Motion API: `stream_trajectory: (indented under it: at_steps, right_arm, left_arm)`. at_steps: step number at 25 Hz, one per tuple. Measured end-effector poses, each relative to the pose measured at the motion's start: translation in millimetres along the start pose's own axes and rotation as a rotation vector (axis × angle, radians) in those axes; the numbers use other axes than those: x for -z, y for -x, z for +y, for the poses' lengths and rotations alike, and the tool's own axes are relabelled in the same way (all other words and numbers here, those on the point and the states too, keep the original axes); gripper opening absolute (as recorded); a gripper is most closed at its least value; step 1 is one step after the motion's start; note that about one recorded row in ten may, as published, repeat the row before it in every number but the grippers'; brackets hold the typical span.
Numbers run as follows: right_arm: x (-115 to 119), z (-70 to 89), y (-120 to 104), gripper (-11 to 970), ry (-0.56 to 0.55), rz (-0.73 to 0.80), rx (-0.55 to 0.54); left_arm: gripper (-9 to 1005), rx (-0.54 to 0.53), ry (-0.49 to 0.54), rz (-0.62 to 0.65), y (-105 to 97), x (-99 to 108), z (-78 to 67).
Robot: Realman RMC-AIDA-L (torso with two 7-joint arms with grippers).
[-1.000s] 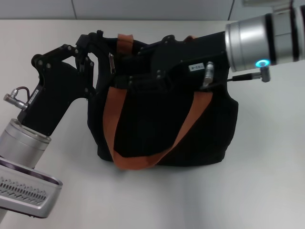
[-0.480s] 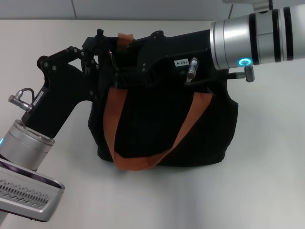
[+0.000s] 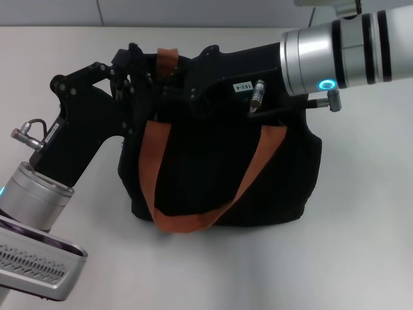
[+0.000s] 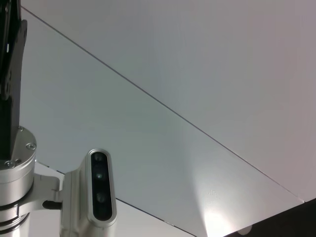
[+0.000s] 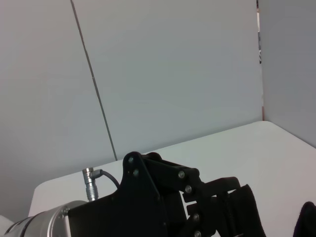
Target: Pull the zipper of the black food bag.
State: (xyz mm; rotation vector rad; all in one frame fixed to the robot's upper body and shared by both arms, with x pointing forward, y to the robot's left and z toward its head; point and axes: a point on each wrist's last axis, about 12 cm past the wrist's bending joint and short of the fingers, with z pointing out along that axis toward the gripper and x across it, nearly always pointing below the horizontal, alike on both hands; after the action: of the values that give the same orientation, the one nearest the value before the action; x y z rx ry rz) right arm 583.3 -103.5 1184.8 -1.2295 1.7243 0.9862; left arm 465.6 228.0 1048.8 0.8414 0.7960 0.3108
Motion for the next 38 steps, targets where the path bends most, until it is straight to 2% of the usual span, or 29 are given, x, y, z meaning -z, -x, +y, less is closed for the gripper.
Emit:
stream_trajectory:
  at_steps: [4,9,21,27,34,38]
  right_arm:
    - [-3.2,1.1,1.2,147,0.008,0.011,0.009]
    - [-3.8,0.5,1.6,79,0.004,0.012,0.019]
    - [1.1,-4.6,-5.2,32,-0.049,0.099,0.034]
    - [12.0,-3.2,-12.8,28,-0.072,0.101,0.015]
    - [32.7,-2.9,-9.5,24,-0.074,0.058,0.000]
    - [33.1,-2.3,-8.0,4,-0.063,0.042,-0.010]
  left_arm:
    - [17,0.000,0.002,-0.004,0.6,0.1,0.2]
    - [17,0.001,0.003,-0.005,0.8,0.5,0.3]
    - [18,0.001,0.005,0.016,0.1,5.2,-0.1]
    - [18,-0.003,0.028,0.047,-3.2,8.3,3.2]
    - [17,0.000,0.029,0.048,-2.4,8.8,2.4]
    - [17,0.002,0.027,0.044,-1.7,8.7,1.9]
